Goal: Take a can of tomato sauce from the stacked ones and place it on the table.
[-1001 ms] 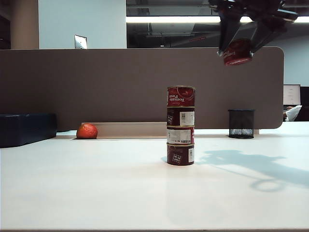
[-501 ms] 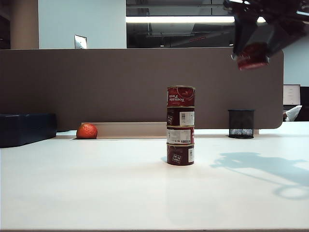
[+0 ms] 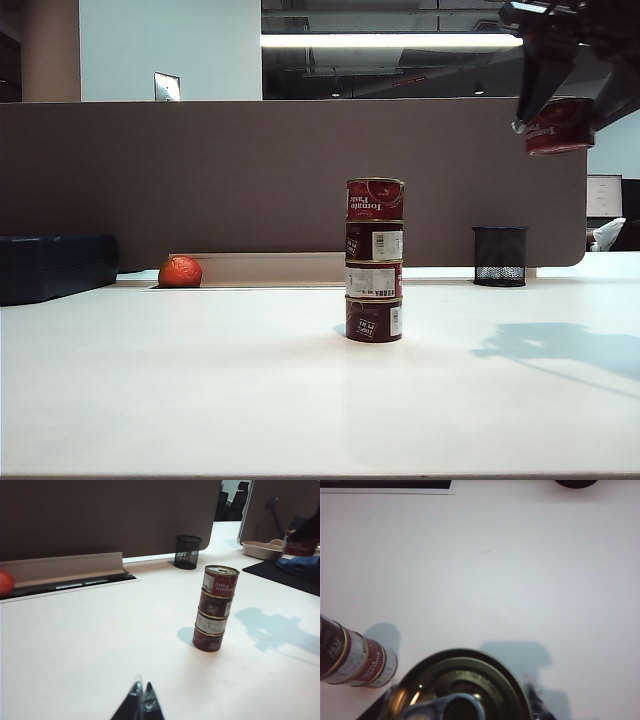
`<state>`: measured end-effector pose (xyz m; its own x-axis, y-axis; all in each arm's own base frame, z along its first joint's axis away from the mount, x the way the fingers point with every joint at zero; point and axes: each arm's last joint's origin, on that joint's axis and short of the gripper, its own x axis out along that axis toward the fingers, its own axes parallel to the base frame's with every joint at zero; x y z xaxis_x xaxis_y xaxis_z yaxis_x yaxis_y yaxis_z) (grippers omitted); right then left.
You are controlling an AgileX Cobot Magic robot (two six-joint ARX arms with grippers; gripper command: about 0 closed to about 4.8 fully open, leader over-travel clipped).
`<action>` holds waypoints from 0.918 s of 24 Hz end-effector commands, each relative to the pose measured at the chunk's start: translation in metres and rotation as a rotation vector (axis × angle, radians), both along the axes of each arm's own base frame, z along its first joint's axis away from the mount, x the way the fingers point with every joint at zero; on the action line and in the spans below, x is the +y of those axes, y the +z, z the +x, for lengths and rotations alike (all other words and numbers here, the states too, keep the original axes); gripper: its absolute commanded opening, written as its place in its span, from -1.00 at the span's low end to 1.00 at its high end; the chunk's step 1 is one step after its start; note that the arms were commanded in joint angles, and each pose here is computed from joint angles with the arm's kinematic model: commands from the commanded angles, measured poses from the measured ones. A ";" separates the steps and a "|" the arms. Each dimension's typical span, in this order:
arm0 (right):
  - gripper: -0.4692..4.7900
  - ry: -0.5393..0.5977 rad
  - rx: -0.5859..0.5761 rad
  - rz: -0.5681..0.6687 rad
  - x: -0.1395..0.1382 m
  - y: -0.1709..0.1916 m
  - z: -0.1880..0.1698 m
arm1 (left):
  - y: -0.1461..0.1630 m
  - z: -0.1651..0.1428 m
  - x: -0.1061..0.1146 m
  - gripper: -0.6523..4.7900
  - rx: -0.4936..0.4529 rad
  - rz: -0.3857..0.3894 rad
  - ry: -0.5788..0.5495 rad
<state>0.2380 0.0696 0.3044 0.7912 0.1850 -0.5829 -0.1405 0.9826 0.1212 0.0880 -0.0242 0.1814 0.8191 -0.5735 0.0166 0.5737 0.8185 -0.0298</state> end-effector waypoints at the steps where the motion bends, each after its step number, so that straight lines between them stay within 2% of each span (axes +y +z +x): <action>1: 0.13 -0.026 -0.059 0.020 -0.008 -0.002 -0.006 | 0.003 0.000 0.000 -0.78 -0.019 -0.002 0.003; 12: 0.13 0.000 -0.076 0.047 -0.015 -0.031 -0.022 | 0.003 0.000 0.000 -0.78 -0.019 -0.002 0.003; 22: 0.13 -0.004 -0.143 0.078 -0.017 -0.066 -0.033 | 0.003 -0.001 0.000 -0.78 -0.019 -0.002 -0.001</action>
<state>0.2036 0.0518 0.2349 0.8369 0.2129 -0.5043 -0.1495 0.9751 0.1636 0.0880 -0.0242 0.1814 0.8191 -0.5735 0.0166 0.5737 0.8185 -0.0298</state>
